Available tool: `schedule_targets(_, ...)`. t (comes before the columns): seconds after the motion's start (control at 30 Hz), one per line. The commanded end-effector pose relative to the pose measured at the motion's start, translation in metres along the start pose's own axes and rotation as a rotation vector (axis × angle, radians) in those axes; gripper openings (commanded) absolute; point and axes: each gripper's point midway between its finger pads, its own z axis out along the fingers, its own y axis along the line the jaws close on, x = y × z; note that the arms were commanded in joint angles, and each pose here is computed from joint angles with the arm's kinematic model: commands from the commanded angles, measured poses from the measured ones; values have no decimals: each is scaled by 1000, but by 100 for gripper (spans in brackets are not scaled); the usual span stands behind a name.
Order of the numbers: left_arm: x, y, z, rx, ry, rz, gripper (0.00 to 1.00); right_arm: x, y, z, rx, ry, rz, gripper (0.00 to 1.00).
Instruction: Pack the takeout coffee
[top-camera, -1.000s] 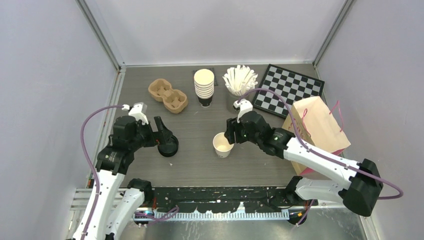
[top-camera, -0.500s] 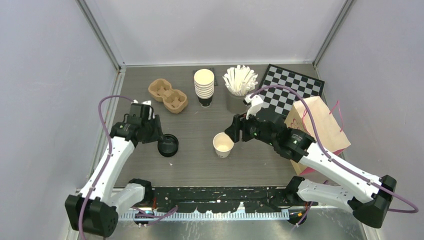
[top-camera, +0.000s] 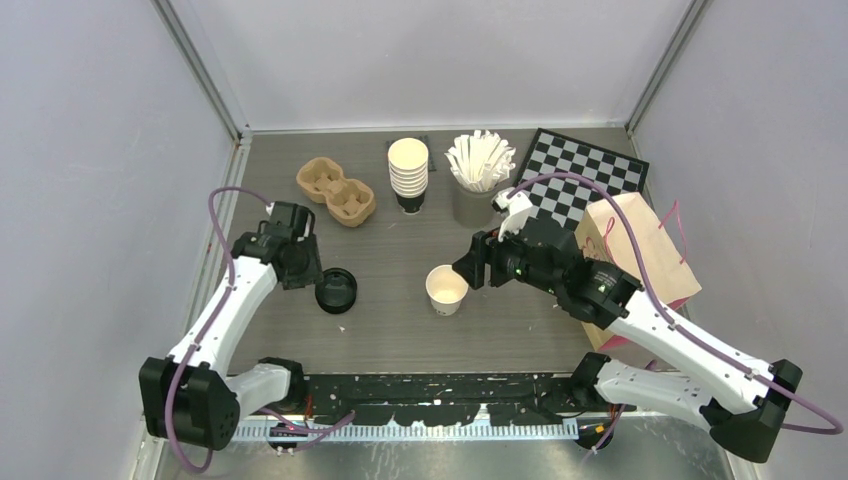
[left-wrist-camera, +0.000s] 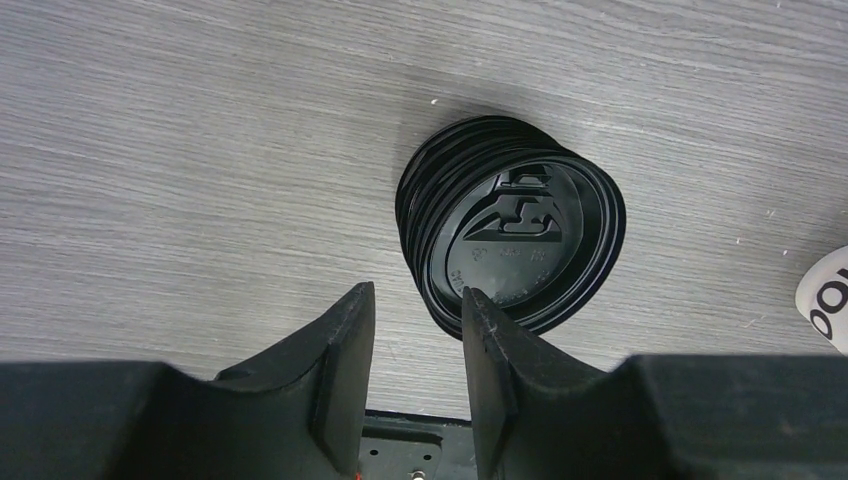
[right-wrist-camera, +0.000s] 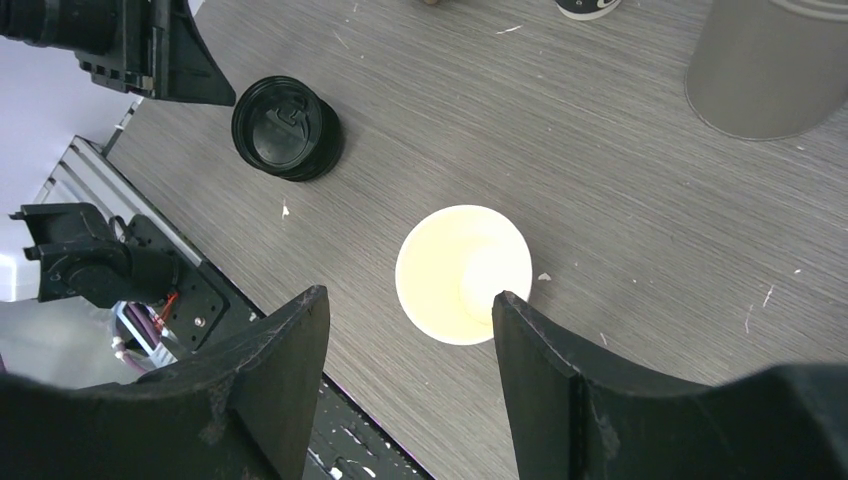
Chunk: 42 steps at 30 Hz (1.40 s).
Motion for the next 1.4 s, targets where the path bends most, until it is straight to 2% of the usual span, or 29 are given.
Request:
schedule_targets(0.0, -9, -3, 0, -2, -11, -16, 39, -21, 9, -15, -37, -72, -17, 65)
schedule_targets(0.17, -5, -11, 9, 24, 38, -17, 37, -19, 5, -18, -24, -74, -23, 66)
schedule_targets(0.3, -7, -11, 13, 12, 41, -28, 31, -19, 5, -21, -22, -73, -27, 66)
schedule_targets(0.73, -4, -9, 18, -3, 63, -24, 24, -21, 2, -29, -11, -90, -30, 66)
schedule_targets(0.83, -4, -10, 19, -2, 67, -22, 19, -20, -1, -29, 3, -93, -33, 66)
schedule_targets(1.03, -5, -12, 15, 11, 62, -20, 0, -19, -2, -29, 7, -90, -33, 65)
schedule_targets(1.37, -6, -17, 8, 48, 58, -16, 0, -17, -3, -27, 14, -79, -33, 65)
